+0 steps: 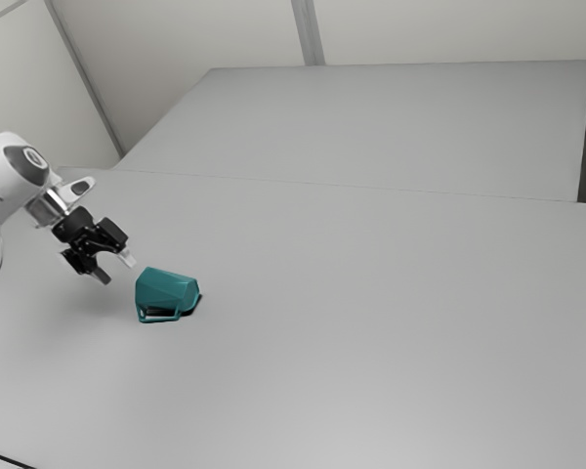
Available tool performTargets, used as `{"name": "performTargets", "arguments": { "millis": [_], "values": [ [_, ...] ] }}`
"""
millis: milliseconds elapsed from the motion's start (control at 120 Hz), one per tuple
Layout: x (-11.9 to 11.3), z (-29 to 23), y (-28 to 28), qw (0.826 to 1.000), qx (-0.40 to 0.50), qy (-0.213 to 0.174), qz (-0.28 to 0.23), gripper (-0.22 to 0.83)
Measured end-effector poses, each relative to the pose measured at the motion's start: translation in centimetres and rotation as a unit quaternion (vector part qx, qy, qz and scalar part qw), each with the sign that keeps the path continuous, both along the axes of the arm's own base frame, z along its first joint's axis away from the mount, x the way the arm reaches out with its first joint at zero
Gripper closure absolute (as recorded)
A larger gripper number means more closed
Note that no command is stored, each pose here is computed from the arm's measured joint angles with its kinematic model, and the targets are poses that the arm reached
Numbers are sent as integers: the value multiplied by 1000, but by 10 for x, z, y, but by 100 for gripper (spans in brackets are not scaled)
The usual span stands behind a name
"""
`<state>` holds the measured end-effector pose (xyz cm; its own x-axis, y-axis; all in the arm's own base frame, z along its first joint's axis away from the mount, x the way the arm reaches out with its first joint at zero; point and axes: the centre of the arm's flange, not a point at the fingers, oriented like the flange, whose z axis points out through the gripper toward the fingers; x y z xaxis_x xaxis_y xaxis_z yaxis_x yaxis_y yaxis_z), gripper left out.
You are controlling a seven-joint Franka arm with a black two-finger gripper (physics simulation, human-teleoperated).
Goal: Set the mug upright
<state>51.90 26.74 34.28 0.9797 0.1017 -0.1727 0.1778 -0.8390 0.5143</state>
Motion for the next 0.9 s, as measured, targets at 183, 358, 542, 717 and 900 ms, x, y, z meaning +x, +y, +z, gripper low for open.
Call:
{"name": "performTargets", "arguments": {
  "millis": [183, 358, 542, 717, 900],
  "values": [
    [9, -21, -2, 999, -25, -45, 2, 0],
    [9, -37, -6, 996, -55, -75, 8, 0],
    [3, -47, -10, 991, -91, -98, 18, 0],
    [-2, -56, -18, 986, -123, -110, 25, 0],
    [-8, -63, -25, 982, -148, -115, 25, 2]
  ]
}}
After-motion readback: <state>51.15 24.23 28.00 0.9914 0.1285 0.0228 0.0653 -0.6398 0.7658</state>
